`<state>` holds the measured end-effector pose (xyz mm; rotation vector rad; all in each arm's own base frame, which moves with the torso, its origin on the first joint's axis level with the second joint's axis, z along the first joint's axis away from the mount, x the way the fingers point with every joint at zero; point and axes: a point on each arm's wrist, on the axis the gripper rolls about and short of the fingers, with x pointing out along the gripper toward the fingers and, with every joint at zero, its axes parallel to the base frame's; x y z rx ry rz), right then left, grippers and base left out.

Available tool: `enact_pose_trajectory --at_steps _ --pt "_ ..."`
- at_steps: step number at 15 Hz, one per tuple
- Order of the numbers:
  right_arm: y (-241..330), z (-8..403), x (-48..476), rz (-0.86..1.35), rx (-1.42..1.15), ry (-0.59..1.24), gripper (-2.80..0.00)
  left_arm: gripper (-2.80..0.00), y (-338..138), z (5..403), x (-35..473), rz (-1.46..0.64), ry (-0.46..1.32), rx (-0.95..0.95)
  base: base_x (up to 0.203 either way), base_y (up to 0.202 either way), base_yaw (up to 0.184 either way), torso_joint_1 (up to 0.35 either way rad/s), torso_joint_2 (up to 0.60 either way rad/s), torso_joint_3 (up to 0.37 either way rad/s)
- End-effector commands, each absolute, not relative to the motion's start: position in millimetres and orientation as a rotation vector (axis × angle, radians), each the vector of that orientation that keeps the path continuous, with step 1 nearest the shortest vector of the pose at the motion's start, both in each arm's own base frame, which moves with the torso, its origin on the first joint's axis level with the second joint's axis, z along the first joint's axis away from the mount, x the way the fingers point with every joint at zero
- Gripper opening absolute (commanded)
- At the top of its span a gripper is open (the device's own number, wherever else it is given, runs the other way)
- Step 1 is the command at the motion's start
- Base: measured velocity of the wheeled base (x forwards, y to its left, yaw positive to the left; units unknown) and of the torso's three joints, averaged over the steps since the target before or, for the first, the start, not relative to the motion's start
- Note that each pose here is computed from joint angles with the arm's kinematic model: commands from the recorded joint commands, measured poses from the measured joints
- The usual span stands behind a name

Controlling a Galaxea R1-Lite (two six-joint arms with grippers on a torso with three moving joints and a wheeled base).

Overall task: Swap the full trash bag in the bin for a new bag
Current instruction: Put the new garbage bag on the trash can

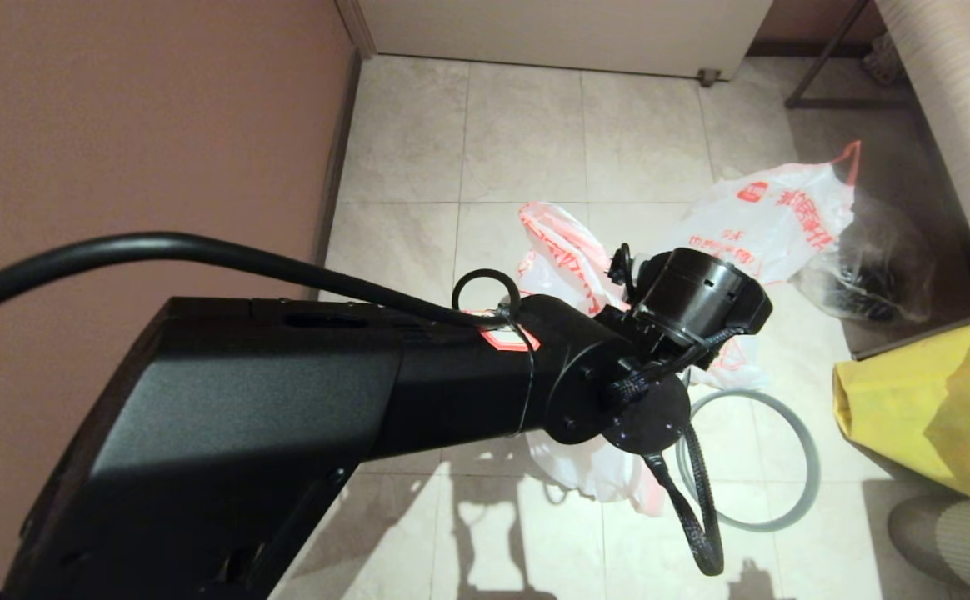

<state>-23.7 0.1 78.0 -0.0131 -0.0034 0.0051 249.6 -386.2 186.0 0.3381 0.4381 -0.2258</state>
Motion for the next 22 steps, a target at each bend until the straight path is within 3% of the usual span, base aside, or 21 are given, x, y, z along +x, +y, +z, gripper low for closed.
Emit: enact_pose_trajectory --at_steps 1,9,16,22 --pt "0 78 -24 0.005 -0.014 -0.002 -2.80 0.00 -380 180 258 -0.167 0.441 0.371 0.000 0.000 0.000 0.000 0.00 0.000" --pt "0 78 -24 0.014 -0.063 0.000 -2.80 0.00 -319 225 240 -0.099 0.445 0.293 0.000 0.000 0.000 0.000 0.00 0.000" --pt "0 77 -24 0.016 -0.061 0.009 -2.80 0.00 -287 155 219 -0.071 0.633 0.404 0.000 0.000 0.000 0.000 0.00 0.000" --pt "0 77 -24 0.016 -0.061 0.009 -2.80 0.00 -251 167 223 0.000 0.617 0.311 0.000 0.000 0.000 0.000 0.00 0.000"
